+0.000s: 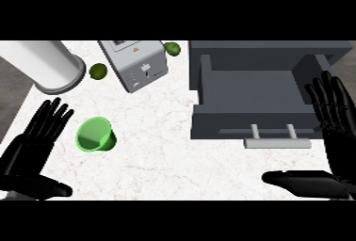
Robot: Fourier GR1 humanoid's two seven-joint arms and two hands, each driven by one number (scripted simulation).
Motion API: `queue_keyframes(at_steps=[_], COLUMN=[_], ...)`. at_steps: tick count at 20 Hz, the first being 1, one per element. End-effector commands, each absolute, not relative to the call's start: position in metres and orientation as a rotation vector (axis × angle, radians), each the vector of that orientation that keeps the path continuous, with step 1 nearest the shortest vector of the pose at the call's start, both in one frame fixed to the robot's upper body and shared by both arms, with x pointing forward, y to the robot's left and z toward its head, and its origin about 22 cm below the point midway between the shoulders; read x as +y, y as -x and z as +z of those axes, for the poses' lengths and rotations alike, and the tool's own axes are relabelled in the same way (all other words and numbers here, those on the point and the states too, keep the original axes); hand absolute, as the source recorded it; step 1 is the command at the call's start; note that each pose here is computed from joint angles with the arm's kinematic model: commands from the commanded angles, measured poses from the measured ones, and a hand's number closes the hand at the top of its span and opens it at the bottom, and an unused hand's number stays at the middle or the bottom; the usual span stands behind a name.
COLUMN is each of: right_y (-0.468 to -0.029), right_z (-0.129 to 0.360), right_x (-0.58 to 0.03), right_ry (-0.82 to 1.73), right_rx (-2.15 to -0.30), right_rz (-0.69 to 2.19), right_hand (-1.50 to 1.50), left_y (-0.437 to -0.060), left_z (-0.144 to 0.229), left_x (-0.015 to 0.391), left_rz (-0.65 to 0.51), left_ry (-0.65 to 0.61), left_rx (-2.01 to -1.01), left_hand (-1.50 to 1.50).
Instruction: Pick up the cup, place it into the drawer and close the drawer
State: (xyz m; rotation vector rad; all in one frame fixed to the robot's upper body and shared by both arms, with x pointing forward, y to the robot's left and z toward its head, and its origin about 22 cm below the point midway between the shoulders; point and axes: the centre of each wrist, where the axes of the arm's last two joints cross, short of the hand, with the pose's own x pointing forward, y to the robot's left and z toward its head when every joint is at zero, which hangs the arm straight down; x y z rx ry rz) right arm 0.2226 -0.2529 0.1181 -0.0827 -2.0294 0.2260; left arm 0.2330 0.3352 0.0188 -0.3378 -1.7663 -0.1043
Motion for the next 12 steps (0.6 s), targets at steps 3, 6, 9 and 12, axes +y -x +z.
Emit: queue_keyframes(at_steps=[3, 6, 9, 12], right_y=[-0.227, -0.230, -0.228, -0.235], right_z=[0.121, 0.102, 0.103, 0.123], right_x=[-0.256, -0.268, -0.270, -0.264], right_ry=[0.093, 0.067, 0.068, 0.088], right_rx=[-2.038, -2.040, -2.026, -2.028], right_rz=[0.218, 0.220, 0.232, 0.217], right_hand=[-1.50, -1.50, -1.50, -1.50], left_y=[-0.238, -0.256, -0.246, -0.253], left_z=[-0.021, -0.026, -0.064, -0.083], left_x=[0.353, 0.371, 0.372, 0.367], left_rz=[-0.108, -0.100, -0.100, -0.124], left_ry=[0.226, 0.177, 0.158, 0.146], left_rx=[-1.697, -1.694, -1.683, -1.656], left_hand=[-1.50, -1.50, -1.50, -1.50])
